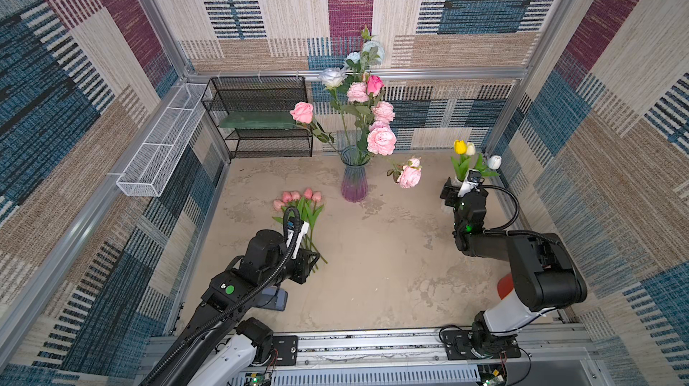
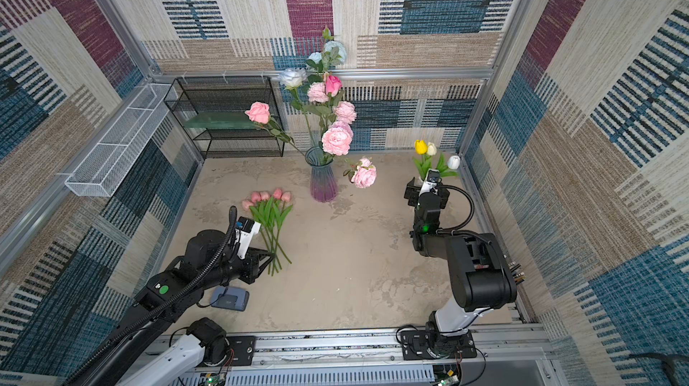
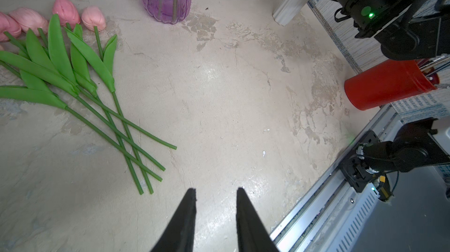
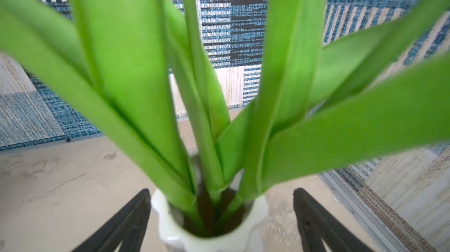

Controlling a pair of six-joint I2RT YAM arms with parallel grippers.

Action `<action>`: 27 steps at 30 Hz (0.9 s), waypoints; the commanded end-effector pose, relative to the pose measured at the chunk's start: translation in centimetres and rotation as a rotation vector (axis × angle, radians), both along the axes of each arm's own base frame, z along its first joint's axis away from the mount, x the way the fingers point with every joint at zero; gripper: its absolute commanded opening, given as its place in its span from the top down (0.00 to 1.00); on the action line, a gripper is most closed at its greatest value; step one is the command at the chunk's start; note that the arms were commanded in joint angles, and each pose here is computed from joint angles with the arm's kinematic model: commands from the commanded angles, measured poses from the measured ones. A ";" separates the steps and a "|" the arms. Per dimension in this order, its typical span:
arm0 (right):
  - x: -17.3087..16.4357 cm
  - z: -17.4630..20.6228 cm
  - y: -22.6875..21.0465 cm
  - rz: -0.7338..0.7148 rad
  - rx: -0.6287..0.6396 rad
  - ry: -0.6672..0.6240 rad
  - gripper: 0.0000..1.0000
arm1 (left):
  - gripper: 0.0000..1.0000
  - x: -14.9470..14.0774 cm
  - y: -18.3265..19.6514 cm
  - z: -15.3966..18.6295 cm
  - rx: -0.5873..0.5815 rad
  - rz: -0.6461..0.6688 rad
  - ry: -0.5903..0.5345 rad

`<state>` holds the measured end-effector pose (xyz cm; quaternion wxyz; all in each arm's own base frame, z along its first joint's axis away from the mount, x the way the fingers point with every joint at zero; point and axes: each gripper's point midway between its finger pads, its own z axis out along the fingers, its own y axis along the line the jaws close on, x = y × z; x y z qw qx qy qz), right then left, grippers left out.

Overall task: Pick out pink flowers from the vase
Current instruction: Place the vase at the center of the board, then pick up the flower from the vase.

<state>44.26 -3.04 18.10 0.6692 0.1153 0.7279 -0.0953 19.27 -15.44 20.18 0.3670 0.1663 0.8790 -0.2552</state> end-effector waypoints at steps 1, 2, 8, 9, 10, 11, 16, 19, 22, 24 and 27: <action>-0.6 0.4 -0.3 -0.027 0.018 0.005 0.04 | 0.69 0.3 0.2 0.3 0.015 0.003 -0.033; -1.1 0.8 -0.2 -0.031 0.021 -0.005 0.05 | 0.69 0.4 0.2 0.3 0.017 0.005 -0.031; -3.9 2.4 0.0 -0.053 0.060 -0.011 0.05 | 0.69 0.4 0.4 0.1 0.031 0.010 -0.024; -4.6 2.5 -0.2 -0.064 0.075 -0.015 0.05 | 0.69 0.4 0.4 0.1 0.032 0.011 -0.023; -5.2 2.6 -0.4 -0.072 0.091 -0.020 0.05 | 0.69 0.4 0.4 0.1 0.034 0.010 -0.024; -5.9 2.7 -0.5 -0.076 0.110 -0.023 0.05 | 0.69 0.5 0.4 0.0 0.037 0.012 -0.021; -9.0 3.8 1.8 -0.050 0.209 -0.033 0.05 | 0.69 0.5 0.5 -0.1 0.043 0.016 -0.017; -10.8 4.5 7.3 0.065 0.180 0.006 0.05 | 0.69 0.5 0.6 -0.2 0.046 0.018 -0.017; -12.9 4.4 13.3 0.226 0.112 0.056 0.05 | 0.69 0.6 0.6 -0.2 0.049 0.021 -0.016; -14.0 4.6 16.6 0.349 0.053 0.066 0.05 | 0.69 0.6 0.6 -0.3 0.052 0.021 -0.012; -14.9 5.1 20.0 0.526 -0.024 0.028 0.05 | 0.69 0.7 0.5 -0.4 0.054 0.021 -0.005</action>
